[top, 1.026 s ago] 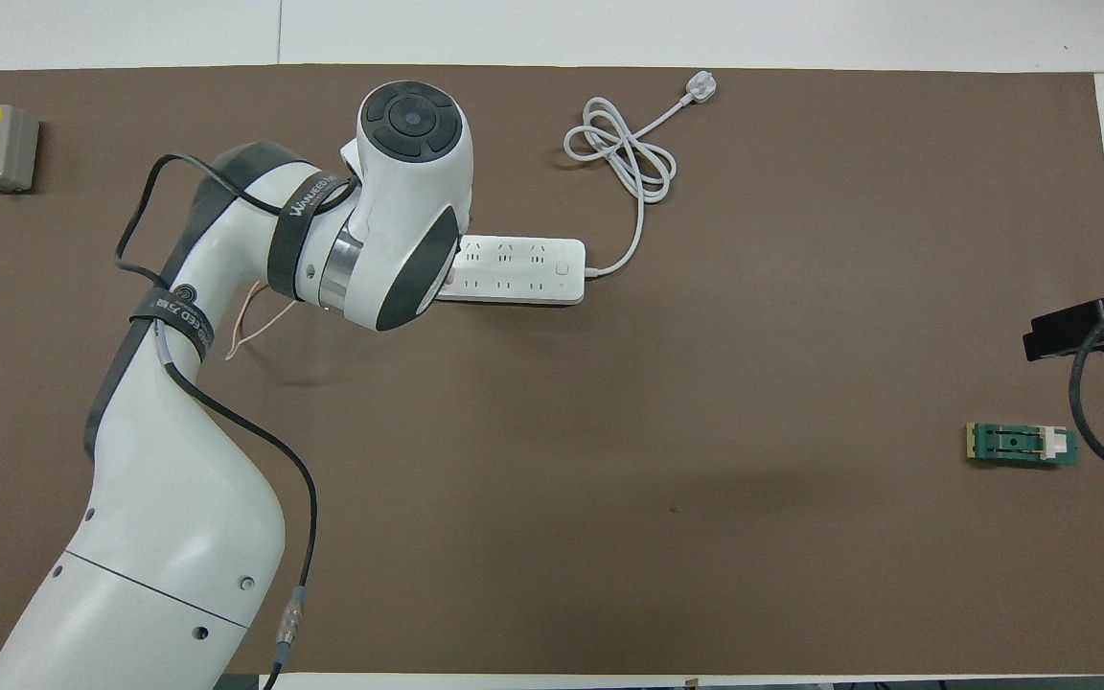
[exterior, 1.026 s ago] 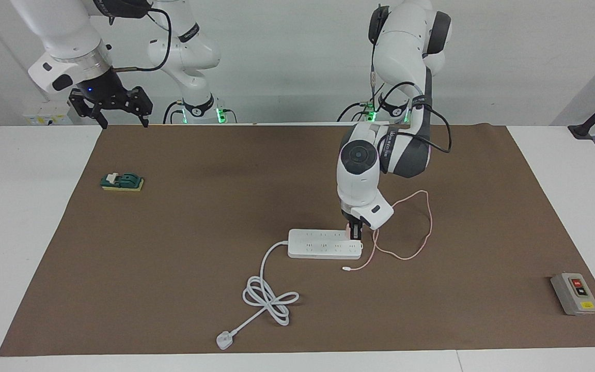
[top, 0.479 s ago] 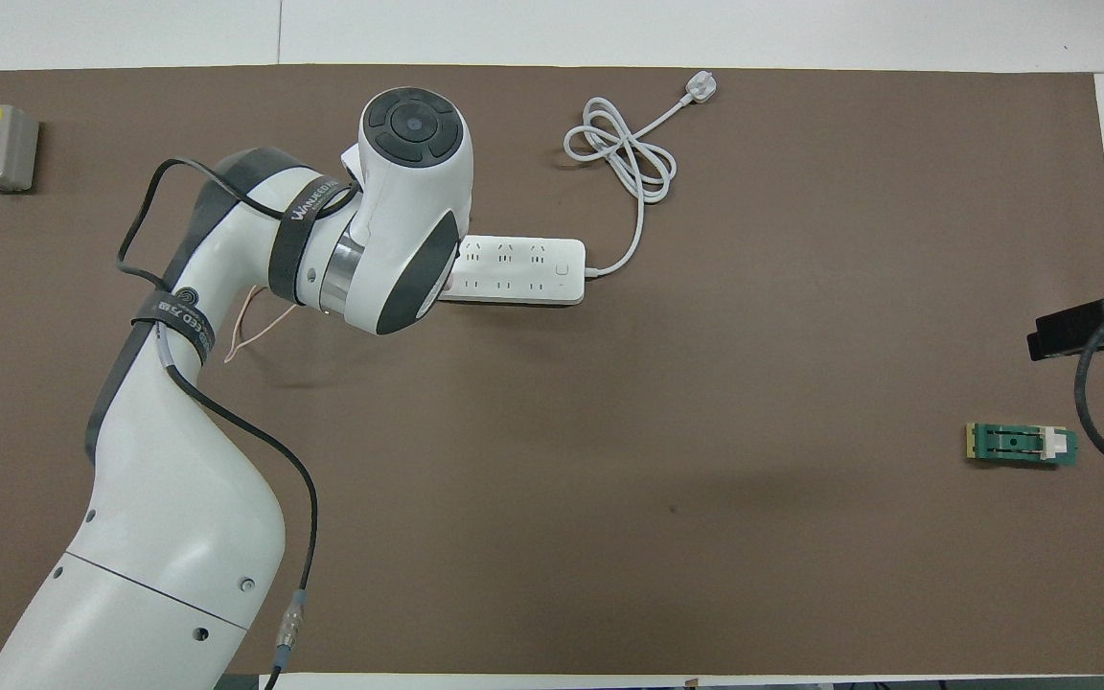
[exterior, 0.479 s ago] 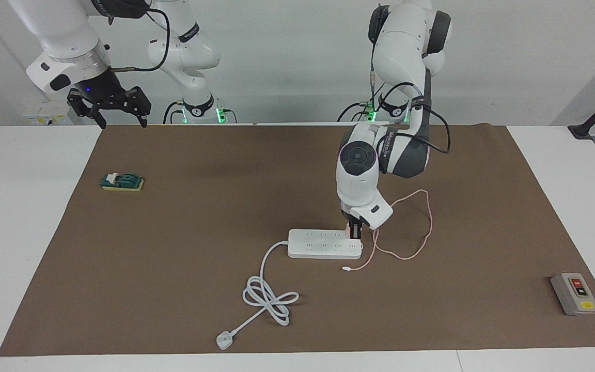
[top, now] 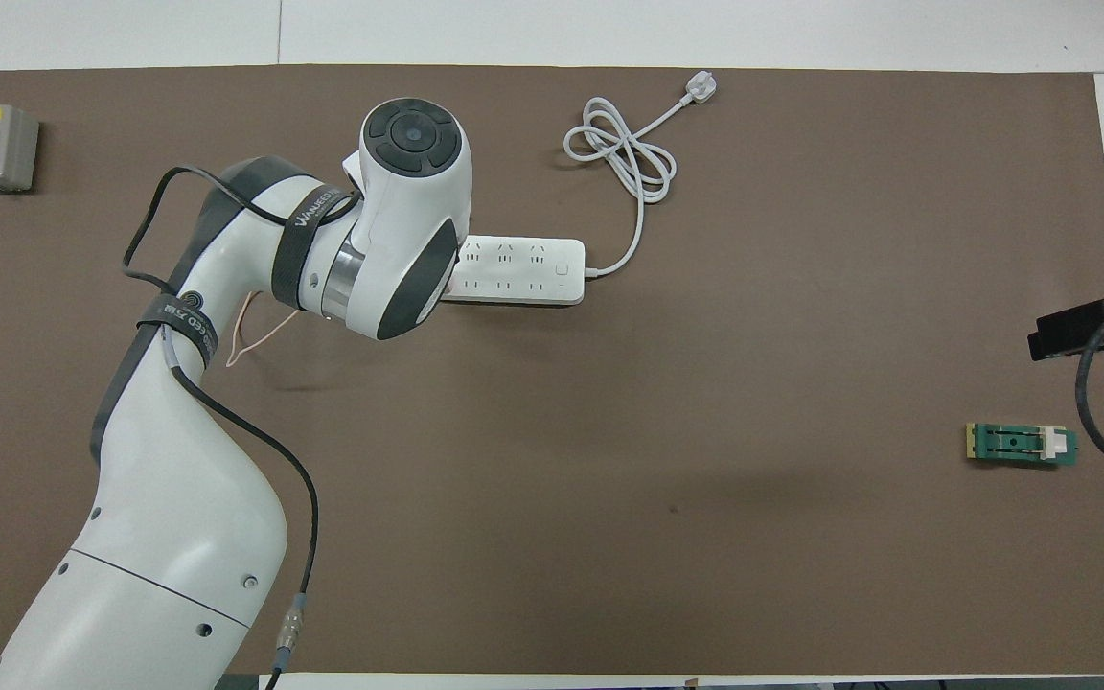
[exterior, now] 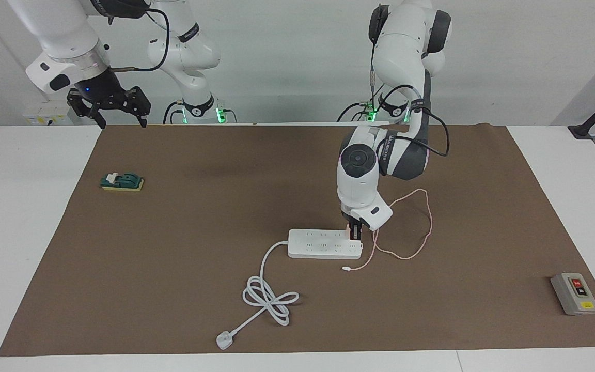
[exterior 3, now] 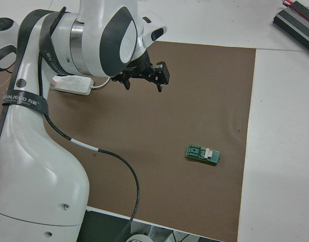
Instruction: Plug charger into power strip
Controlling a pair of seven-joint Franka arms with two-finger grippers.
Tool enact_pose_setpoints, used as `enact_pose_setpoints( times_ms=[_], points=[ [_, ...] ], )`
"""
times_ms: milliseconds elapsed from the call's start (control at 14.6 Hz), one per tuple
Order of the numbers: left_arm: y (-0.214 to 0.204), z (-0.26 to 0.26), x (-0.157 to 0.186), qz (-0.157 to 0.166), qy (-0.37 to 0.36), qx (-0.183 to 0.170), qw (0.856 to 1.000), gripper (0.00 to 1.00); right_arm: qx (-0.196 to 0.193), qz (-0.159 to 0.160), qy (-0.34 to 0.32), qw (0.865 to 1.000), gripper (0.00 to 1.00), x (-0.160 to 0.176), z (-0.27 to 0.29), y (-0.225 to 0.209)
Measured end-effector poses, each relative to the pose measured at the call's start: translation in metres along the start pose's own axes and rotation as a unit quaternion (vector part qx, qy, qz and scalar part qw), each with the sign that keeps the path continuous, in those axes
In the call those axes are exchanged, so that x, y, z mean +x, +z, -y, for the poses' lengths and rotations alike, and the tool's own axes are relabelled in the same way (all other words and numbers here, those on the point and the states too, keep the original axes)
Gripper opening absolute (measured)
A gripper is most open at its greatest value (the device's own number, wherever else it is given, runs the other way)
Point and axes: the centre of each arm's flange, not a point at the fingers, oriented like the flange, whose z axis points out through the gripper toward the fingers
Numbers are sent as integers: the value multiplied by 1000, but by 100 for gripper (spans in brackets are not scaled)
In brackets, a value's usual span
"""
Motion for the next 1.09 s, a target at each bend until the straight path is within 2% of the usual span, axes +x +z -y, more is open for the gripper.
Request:
enact_pose_setpoints(
  times_ms=[547,1094],
  points=[
    [1,12,-2,-1,8,-27,1000,32,0,0,0,1000,100,0,0,0],
    [1,16,-7,-12,9,-35,999,32,0,0,0,1000,100,0,0,0]
  ],
)
